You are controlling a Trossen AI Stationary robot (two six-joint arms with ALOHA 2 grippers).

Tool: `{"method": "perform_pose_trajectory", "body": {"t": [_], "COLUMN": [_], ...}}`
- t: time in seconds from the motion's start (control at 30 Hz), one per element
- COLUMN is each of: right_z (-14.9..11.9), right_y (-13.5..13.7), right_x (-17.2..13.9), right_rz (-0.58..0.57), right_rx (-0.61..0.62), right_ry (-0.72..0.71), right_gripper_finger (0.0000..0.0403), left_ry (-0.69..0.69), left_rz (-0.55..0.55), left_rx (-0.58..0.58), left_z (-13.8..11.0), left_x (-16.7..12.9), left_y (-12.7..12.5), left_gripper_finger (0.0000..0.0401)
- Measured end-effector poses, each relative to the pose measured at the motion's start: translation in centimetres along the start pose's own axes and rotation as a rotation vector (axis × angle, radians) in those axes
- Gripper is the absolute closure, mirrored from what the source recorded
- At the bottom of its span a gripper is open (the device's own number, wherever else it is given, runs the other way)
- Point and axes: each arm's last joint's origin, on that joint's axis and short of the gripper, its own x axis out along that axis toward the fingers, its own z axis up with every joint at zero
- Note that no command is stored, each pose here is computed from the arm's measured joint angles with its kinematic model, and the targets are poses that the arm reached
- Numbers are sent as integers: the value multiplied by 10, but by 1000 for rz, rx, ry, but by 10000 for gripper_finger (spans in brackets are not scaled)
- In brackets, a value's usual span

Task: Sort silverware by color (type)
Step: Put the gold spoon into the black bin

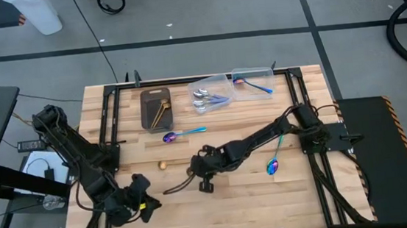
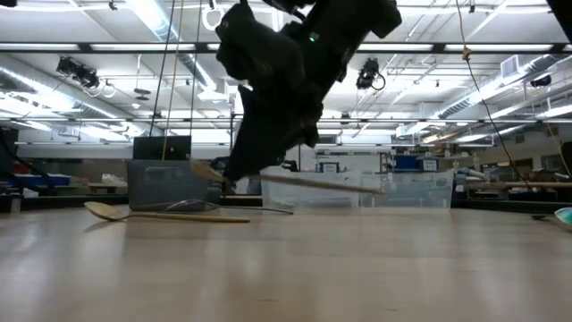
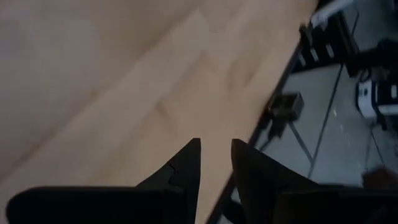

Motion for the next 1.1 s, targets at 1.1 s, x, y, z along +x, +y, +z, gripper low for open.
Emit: {"method": "perform_pose_trajectory", "body": {"t": [1.1], "right_z": [109], "right_y": [-51], "right_x": [-194], "right_rz": [186], "right_rx": [88], "right_ry": [-856], "right_gripper_finger": [389], "left_ry": [-756], "left_rz": [-25], "left_rx": [367], "left_z": [133], "left_x": [23], "left_y": [-33], "left_gripper_finger": [208]}}
